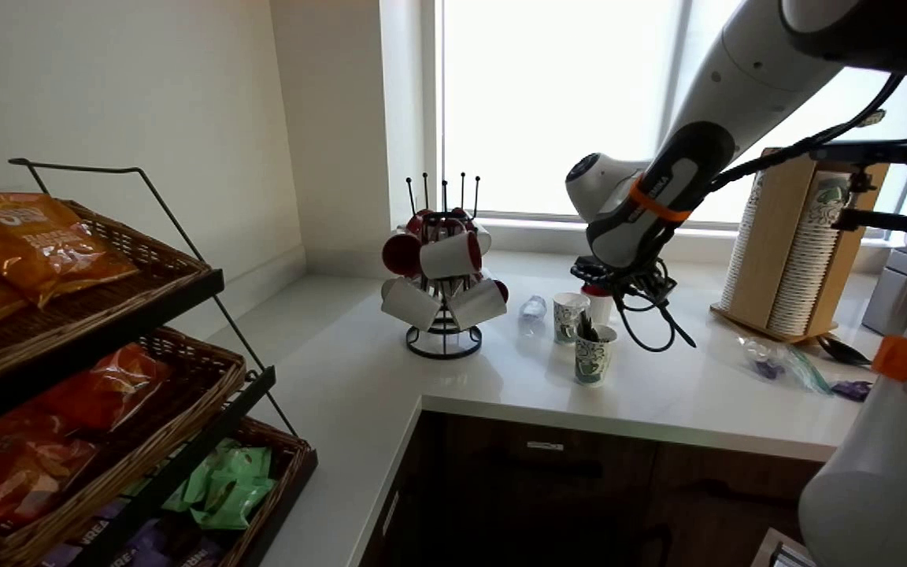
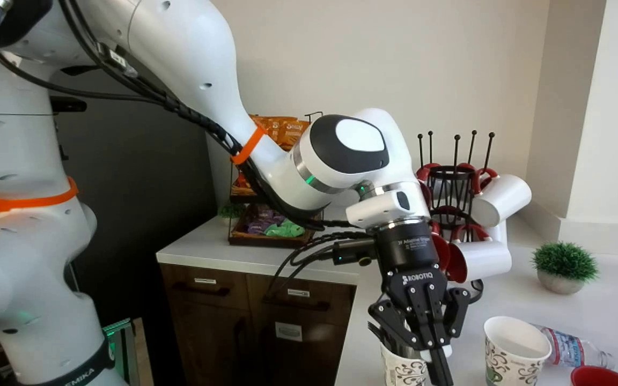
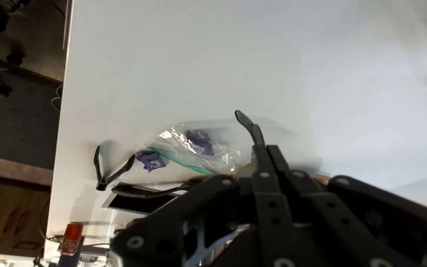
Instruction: Put the black object on the counter
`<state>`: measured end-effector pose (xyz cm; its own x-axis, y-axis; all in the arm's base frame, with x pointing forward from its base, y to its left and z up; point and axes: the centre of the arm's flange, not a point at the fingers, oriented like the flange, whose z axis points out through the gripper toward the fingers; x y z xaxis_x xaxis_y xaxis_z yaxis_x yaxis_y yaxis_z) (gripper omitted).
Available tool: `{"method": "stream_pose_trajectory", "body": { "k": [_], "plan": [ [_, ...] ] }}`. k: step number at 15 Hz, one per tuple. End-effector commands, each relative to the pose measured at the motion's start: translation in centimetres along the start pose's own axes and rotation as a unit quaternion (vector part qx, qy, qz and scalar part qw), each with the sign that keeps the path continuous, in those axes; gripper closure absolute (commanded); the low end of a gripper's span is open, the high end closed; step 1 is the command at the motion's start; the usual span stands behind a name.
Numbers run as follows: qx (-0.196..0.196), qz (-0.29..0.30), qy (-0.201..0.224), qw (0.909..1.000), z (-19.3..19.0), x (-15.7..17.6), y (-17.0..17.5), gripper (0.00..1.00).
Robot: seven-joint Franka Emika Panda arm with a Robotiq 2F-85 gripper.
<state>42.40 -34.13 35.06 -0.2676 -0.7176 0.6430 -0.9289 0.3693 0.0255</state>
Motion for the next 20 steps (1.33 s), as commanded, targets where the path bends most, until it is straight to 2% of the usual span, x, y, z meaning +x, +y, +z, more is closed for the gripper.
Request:
{"method": "stream_pose_trajectory", "body": {
  "k": [1,5,12,16,20],
  "plan": [
    [-0.04,-0.08,-0.01,0.9959,3.2,-0.2,-0.1,0.99],
    [-0.087,-0.157,-0.019,0.9836,5.9,-0.9,0.5,0.99],
    [-0.156,-0.257,-0.034,0.9532,8.6,-1.2,1.4,0.99],
    [-0.19,-0.281,-0.042,0.9399,10.2,-1.2,1.5,0.58],
    [-0.206,-0.287,-0.046,0.9342,11.2,-1.3,1.5,0.59]
  ]
}}
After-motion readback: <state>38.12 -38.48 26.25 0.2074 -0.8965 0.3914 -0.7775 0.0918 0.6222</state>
